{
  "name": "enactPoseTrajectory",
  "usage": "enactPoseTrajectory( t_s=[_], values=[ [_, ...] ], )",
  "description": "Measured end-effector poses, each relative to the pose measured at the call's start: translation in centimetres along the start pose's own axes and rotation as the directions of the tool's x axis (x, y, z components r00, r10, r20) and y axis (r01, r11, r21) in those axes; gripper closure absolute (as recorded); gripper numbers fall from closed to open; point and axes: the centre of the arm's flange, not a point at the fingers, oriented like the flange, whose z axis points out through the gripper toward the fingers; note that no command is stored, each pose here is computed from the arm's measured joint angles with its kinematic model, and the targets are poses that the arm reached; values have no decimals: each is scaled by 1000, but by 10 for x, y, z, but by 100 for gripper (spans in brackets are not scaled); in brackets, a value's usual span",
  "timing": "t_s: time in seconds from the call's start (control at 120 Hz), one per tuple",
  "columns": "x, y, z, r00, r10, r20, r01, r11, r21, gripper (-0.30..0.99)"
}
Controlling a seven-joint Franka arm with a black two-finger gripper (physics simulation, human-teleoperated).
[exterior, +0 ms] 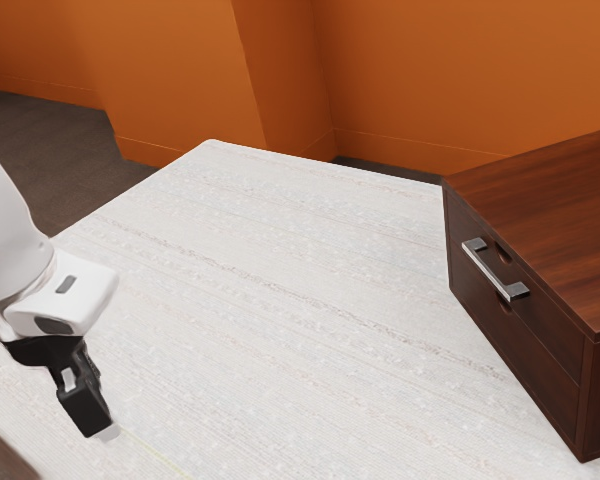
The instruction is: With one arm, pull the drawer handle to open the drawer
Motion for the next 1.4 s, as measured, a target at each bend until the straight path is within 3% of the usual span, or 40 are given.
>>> enactPoseTrajectory(
  t_s=[0.142,0.25,0.408,0.7,0.842,0.942,1.05,1.4],
  values=[
    [13,16,-11,952,301,-57,-299,954,29,0],
    [25,28,-21,854,510,-102,-507,860,61,0],
    [31,26,-26,717,685,-133,-675,729,114,0],
    [70,50,-21,290,952,-98,-919,306,249,0],
    [107,62,-23,137,989,-47,-929,145,342,0],
    [141,69,-33,78,997,-30,-915,84,395,0],
    [180,78,-18,35,999,-9,-918,35,394,0],
    [229,93,-4,-54,998,8,-866,-51,497,0]
  ],
)
